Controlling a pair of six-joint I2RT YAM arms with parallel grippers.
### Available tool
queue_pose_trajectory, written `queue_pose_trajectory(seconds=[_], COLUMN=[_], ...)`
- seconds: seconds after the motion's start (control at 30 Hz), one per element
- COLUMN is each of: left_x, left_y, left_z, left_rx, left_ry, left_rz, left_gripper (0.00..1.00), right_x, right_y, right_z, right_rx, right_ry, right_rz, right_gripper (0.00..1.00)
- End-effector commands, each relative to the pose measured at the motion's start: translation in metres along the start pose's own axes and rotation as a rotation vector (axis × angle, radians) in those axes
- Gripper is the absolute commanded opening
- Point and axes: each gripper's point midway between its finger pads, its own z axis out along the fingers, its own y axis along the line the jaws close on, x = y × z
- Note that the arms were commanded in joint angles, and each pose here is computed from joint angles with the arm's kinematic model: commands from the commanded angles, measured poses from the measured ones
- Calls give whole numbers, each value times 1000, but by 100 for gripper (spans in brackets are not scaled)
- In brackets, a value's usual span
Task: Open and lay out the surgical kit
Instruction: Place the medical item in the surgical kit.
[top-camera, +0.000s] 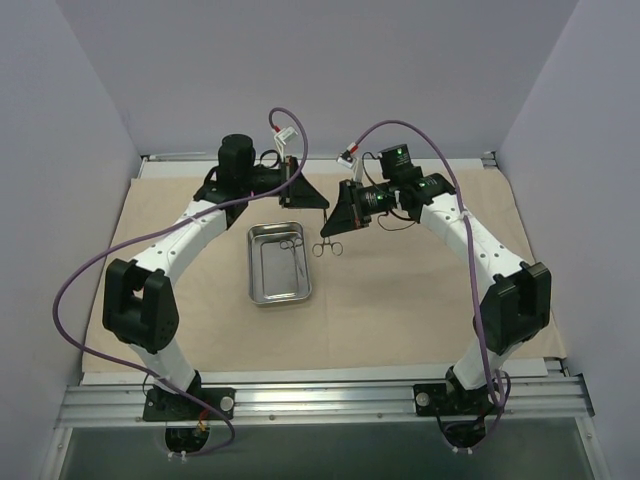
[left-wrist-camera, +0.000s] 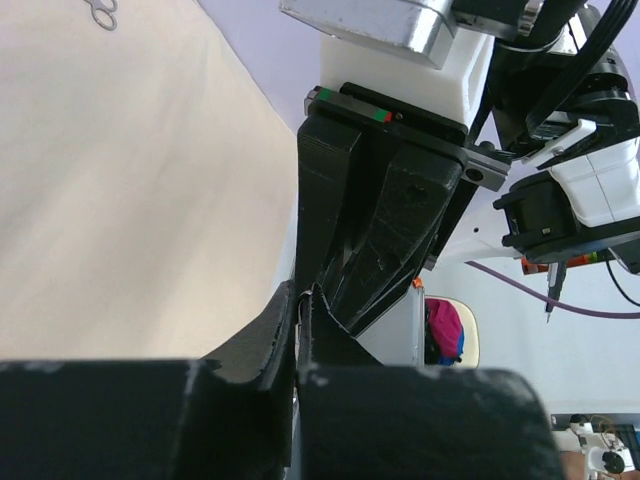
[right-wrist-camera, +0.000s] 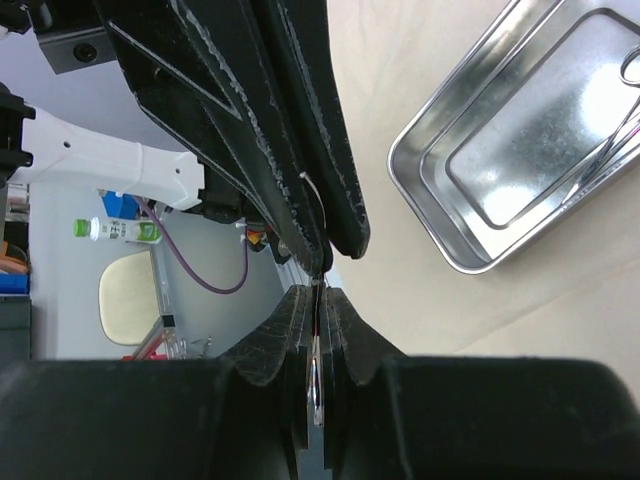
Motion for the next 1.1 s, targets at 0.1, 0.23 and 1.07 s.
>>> queue_pose_trajectory(seconds=[0.1, 0.23, 1.07], left_x=[-15, -22, -2], left_y=[-17, 19, 52], left_z=[0, -11, -35], left_rx=[-18, -307, -728], left_ry=[-23, -45, -54], left_rz=[57, 59, -37], left_gripper=[2, 2, 2], right_x=[-10, -8, -31], right_y=[12, -18, -24], right_z=[-12, -17, 15], right_rx=[69, 257, 568], right_ry=[-40, -17, -122], right_rz=[-47, -15, -53], right_gripper=[17, 32, 49])
